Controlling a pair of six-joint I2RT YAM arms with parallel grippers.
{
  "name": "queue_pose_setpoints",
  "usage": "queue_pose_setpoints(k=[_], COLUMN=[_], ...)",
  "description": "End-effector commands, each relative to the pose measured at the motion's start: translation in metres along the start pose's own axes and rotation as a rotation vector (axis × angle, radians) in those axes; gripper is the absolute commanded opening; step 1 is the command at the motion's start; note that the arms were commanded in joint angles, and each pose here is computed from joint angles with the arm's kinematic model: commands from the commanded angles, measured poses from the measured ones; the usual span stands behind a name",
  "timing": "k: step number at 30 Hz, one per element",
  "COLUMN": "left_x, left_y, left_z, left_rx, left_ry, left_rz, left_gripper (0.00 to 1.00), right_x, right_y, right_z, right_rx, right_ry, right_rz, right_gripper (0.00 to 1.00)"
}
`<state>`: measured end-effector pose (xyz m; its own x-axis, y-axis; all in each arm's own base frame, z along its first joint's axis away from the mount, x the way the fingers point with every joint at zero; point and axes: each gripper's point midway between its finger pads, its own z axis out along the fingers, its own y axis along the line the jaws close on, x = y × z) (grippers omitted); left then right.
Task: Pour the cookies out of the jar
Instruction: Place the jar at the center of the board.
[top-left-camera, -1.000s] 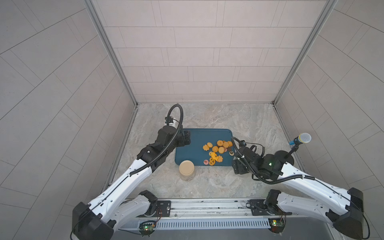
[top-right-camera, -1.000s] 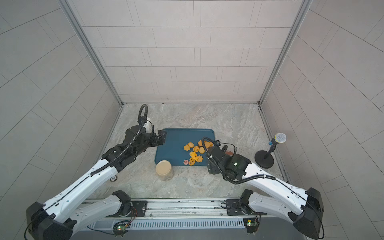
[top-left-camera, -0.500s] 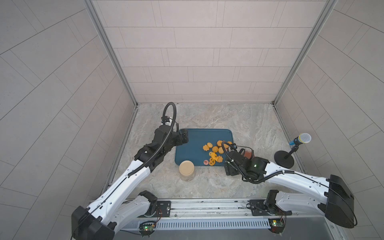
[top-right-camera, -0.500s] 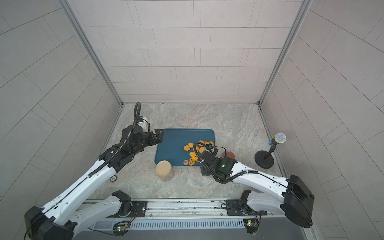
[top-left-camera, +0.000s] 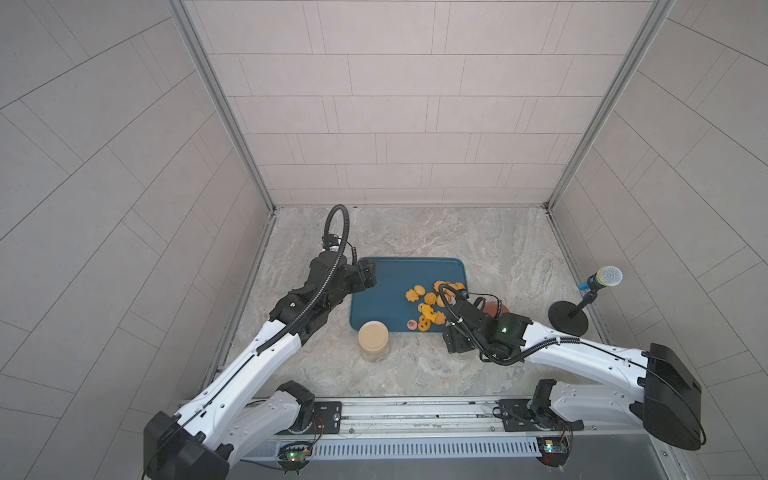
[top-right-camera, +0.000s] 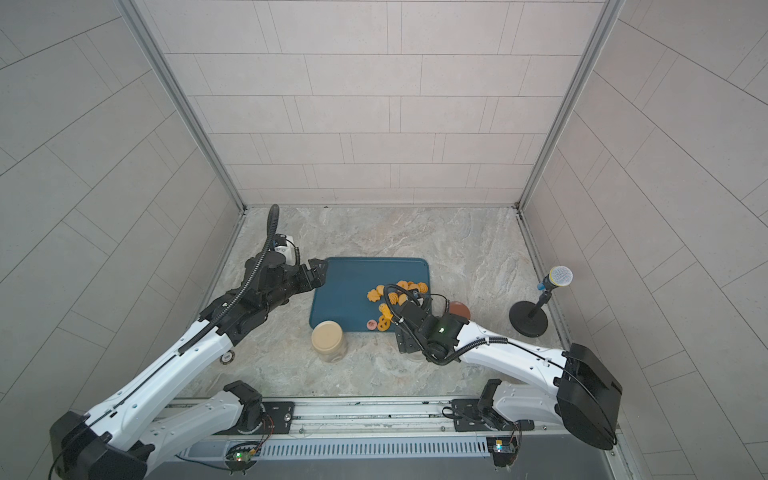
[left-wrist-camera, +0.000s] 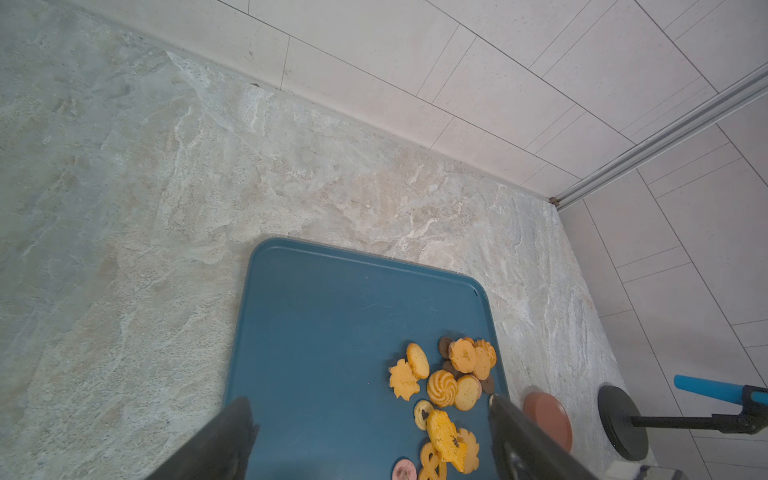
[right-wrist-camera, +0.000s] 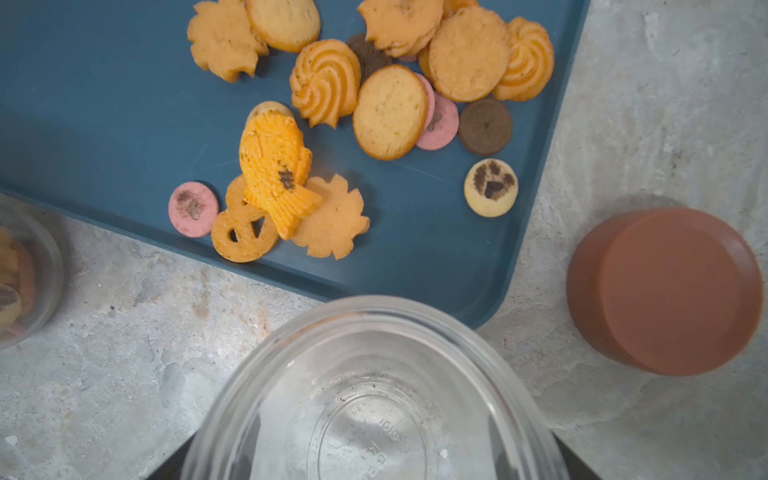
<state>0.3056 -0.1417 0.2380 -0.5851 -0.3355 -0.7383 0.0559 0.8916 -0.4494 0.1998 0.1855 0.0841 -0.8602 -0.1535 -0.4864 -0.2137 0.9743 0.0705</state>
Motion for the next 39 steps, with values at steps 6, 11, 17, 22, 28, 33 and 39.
queue_pose_setpoints(k=[6, 11, 17, 22, 28, 33, 39], left_x=[-0.002, -0.002, 0.000, 0.001, 0.002, 0.005, 0.004], left_y=[0.004, 0.006, 0.007, 0.007, 0.008, 0.008, 0.006], left_z=[0.001, 0.001, 0.002, 0.001, 0.002, 0.006, 0.005], left_rx=[-0.013, -0.015, -0.017, -0.017, -0.017, -0.017, -0.009], left_ry=[-0.016, -0.017, -0.015, -0.015, -0.015, 0.001, 0.000], left_rz=[-0.006, -0.007, -0.009, -0.009, -0.014, -0.024, -0.033], left_gripper=[0.91, 0.91, 0.91, 0.90, 0.90, 0.89, 0.88], right_x=[-0.005, -0.003, -0.003, -0.004, -0.005, -0.024, -0.052], right_y=[0.006, 0.006, 0.008, 0.007, 0.007, 0.002, -0.010], right_z=[0.001, 0.000, -0.001, -0.002, -0.013, -0.044, -0.085], right_rx=[-0.016, -0.017, -0.026, -0.025, -0.030, -0.015, 0.059], right_ry=[-0.014, 0.001, 0.001, -0.003, -0.009, -0.063, -0.118], right_rz=[0.002, -0.005, -0.010, -0.011, -0.024, -0.044, -0.070], right_gripper=[0.86, 0.89, 1.00, 1.00, 1.00, 1.00, 1.00])
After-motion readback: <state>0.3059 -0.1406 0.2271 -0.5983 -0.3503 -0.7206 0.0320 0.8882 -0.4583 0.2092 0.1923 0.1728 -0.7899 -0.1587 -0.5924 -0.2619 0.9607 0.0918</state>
